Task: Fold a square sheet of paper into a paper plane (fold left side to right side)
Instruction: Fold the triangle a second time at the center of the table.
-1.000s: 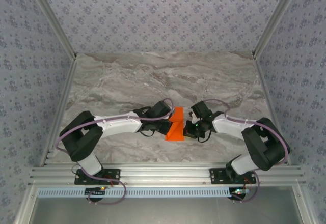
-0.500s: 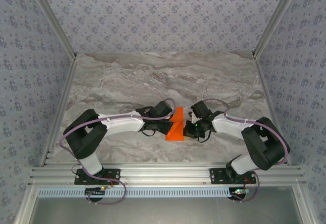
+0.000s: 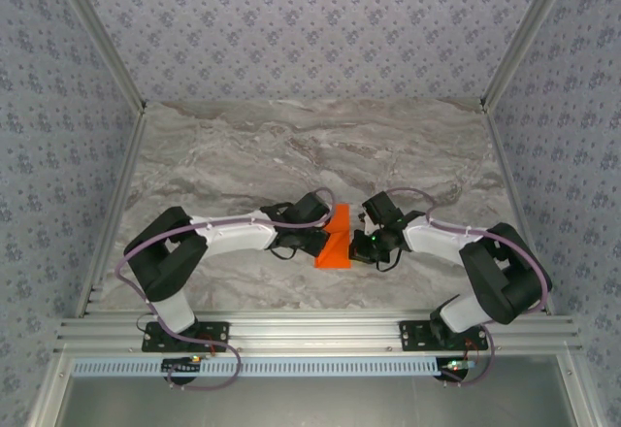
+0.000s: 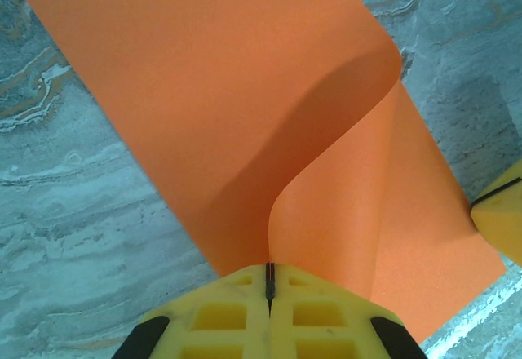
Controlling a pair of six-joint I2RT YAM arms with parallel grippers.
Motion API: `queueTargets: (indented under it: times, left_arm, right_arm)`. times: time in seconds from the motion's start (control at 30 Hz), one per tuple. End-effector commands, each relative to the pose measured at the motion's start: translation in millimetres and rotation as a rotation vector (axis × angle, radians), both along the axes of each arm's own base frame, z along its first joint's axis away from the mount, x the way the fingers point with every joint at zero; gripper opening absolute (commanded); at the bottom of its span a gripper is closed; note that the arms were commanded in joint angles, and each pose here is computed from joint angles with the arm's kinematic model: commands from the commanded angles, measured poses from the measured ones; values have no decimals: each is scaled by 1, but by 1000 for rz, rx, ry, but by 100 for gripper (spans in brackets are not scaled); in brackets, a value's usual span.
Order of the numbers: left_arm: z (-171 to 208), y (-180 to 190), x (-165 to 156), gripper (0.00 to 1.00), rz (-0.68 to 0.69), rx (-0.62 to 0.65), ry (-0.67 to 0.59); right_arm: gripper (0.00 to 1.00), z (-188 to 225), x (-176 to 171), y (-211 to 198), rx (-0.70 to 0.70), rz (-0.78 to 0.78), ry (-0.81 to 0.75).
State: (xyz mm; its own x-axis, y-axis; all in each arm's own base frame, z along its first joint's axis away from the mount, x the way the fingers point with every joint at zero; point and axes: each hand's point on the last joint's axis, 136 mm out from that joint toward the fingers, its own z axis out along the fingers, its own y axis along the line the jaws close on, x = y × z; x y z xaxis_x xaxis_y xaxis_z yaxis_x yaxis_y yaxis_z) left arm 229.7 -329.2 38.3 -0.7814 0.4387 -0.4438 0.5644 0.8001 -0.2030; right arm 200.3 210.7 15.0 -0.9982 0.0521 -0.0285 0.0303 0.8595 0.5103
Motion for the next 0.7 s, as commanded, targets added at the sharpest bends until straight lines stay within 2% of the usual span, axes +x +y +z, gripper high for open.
queueTargets:
  times: [0.0,0.67]
  left_arm:
    - [5,-2,10,0,0,13,-24]
    - [-3,-1,13,0,2,31,-20]
  right_arm:
    - [0,-18,-16,-8,-77,28,60]
    - [0,-21,-18,-7,-82,38,72]
